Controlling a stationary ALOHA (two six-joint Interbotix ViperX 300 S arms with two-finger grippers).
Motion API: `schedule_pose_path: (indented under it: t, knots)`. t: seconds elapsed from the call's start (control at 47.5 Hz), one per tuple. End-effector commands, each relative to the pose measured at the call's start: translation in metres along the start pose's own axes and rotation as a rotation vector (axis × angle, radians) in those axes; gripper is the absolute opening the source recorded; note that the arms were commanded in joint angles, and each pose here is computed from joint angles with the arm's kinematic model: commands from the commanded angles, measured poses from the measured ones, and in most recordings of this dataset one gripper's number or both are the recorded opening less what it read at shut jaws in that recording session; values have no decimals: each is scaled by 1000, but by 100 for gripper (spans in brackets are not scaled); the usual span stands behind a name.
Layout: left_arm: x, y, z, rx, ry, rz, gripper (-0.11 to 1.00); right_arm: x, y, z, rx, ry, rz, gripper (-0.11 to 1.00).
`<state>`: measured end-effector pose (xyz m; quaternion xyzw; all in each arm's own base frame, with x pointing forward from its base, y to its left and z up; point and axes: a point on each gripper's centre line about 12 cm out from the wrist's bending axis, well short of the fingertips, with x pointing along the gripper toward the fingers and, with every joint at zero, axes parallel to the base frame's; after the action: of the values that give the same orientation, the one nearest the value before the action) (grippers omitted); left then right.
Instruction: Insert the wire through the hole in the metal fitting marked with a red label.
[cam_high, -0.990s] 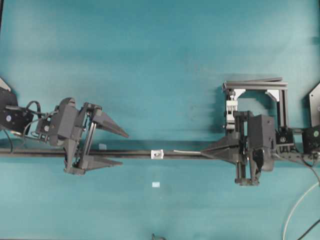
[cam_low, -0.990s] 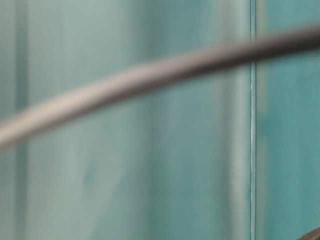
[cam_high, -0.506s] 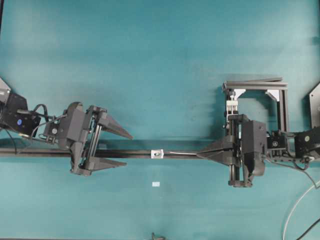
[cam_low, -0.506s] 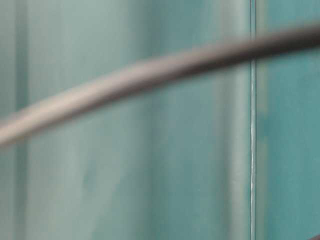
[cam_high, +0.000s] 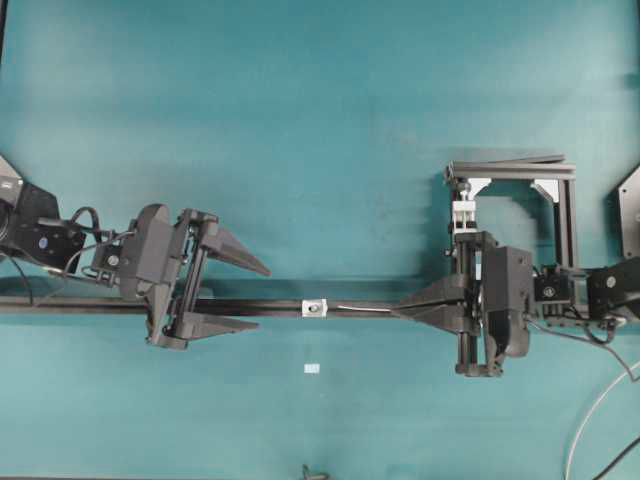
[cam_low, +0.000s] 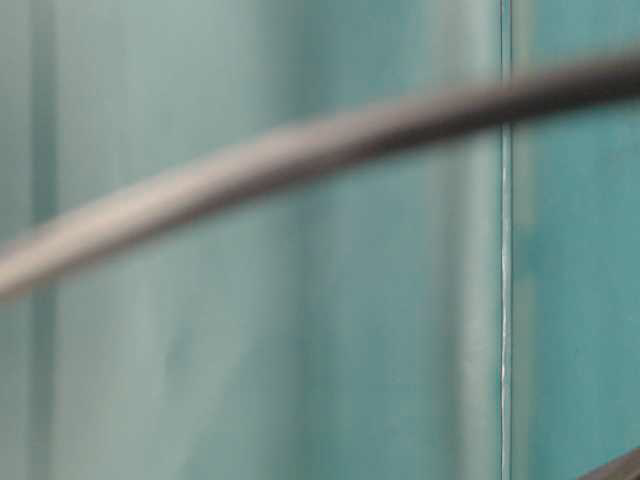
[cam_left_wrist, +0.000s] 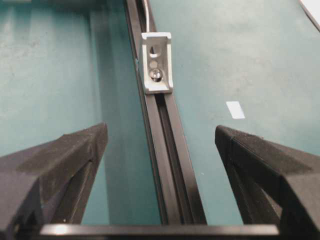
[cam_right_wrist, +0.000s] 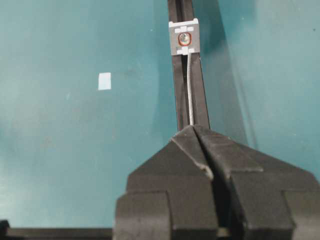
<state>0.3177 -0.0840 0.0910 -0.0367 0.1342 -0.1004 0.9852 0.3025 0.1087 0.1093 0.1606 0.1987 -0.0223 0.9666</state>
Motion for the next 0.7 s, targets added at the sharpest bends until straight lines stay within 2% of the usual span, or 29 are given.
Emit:
schedule_pose_path:
  t: [0.0, 0.674]
  knots:
    - [2, 1, 9, 0, -35, 0, 71, 0, 6, 7, 8, -28, 18, -1]
    - [3, 1, 11, -1, -39, 1, 70, 6, 9, 6, -2, -55, 17, -1]
